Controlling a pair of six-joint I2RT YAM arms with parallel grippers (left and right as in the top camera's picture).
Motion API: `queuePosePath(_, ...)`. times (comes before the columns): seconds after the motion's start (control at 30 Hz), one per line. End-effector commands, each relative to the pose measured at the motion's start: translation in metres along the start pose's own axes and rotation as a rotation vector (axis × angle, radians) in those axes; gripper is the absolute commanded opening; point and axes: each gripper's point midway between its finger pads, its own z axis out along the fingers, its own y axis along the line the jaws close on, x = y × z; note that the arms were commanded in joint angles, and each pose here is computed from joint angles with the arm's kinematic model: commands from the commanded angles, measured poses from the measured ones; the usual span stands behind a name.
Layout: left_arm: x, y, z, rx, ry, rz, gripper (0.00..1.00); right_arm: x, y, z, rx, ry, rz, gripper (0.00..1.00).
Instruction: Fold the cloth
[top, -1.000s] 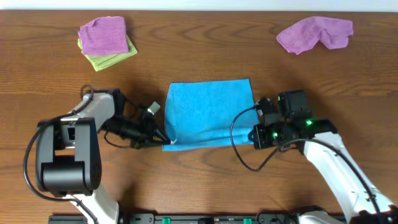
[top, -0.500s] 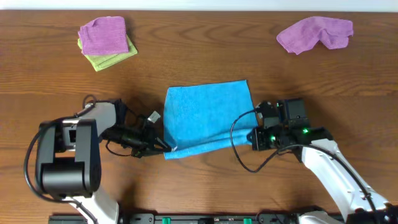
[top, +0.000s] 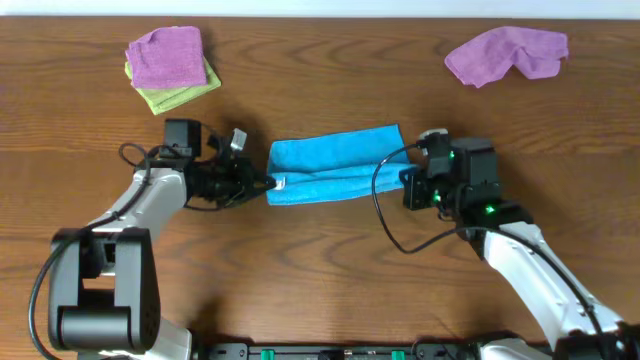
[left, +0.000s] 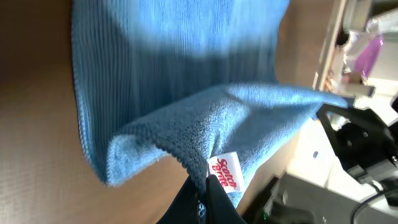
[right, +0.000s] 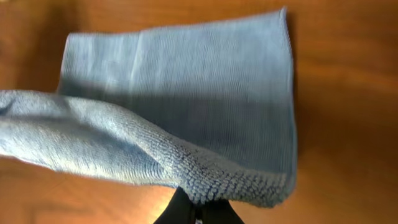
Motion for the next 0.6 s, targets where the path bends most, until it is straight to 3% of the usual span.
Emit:
queuePosePath(0.0,-0.016,-0.002,0.003,-0.048,-0.067,-0.075,0.06,-0.002,-0.007,0.011,0.029,-0.009,0.008,0.01)
queuePosePath(0.57,-0.072,0.004,0.007,-0.143,-0.312,-0.026,0.06,-0.041,-0.027,0.062,0.068,-0.101,-0.03,0.01)
